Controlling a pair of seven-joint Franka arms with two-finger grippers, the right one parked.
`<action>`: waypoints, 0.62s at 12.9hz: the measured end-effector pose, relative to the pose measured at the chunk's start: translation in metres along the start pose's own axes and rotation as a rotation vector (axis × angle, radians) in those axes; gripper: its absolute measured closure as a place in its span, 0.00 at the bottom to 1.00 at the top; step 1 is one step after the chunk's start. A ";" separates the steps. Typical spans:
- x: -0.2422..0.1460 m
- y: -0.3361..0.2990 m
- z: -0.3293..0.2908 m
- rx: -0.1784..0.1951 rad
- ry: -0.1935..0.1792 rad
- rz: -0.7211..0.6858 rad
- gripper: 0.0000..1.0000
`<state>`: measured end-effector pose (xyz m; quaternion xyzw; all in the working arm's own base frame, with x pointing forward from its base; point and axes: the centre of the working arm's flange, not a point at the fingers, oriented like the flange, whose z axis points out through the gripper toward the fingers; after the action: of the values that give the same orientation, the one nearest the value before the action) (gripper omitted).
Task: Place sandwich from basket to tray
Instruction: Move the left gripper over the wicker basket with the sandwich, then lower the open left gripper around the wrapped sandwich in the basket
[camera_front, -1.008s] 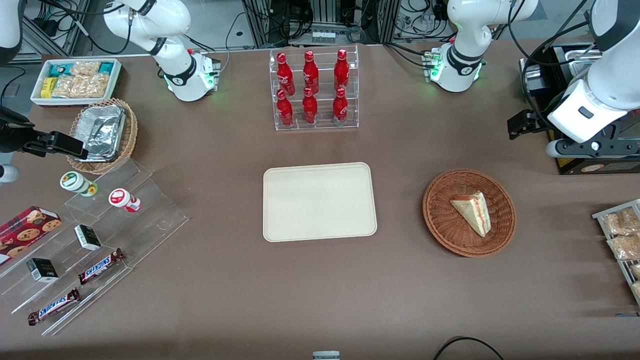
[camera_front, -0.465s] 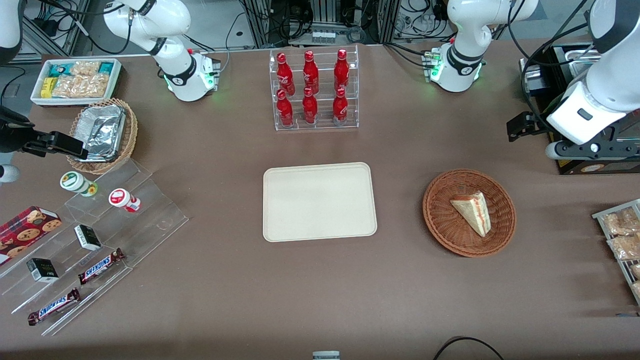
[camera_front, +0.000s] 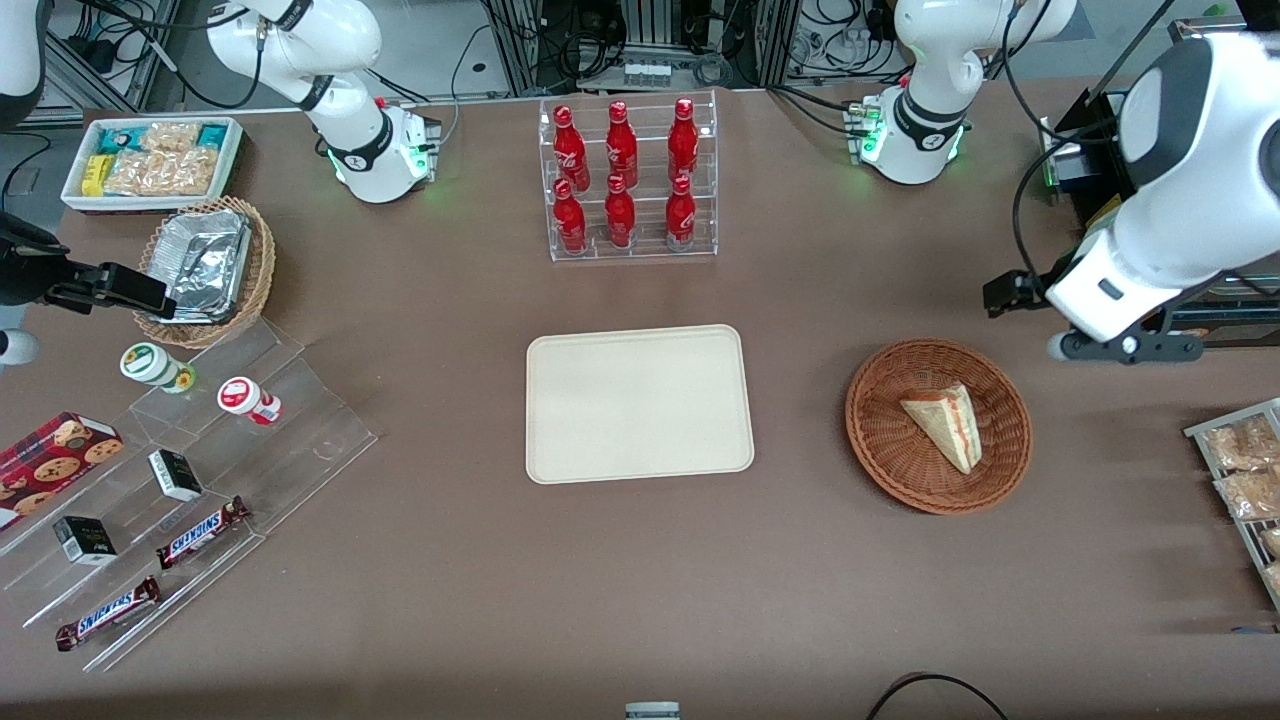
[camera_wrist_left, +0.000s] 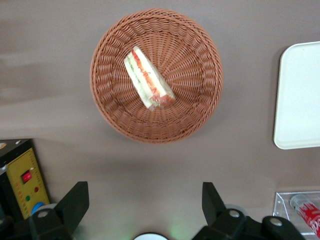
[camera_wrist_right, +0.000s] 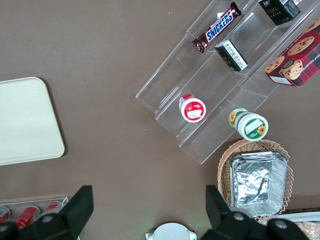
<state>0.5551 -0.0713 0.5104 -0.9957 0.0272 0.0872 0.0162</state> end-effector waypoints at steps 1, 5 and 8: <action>0.006 0.000 0.013 -0.002 0.003 0.001 0.00; 0.016 0.002 0.066 -0.009 0.043 -0.007 0.00; 0.017 0.001 0.095 -0.013 0.069 -0.044 0.00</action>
<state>0.5555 -0.0696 0.4144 -0.9985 0.0053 0.0528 0.0106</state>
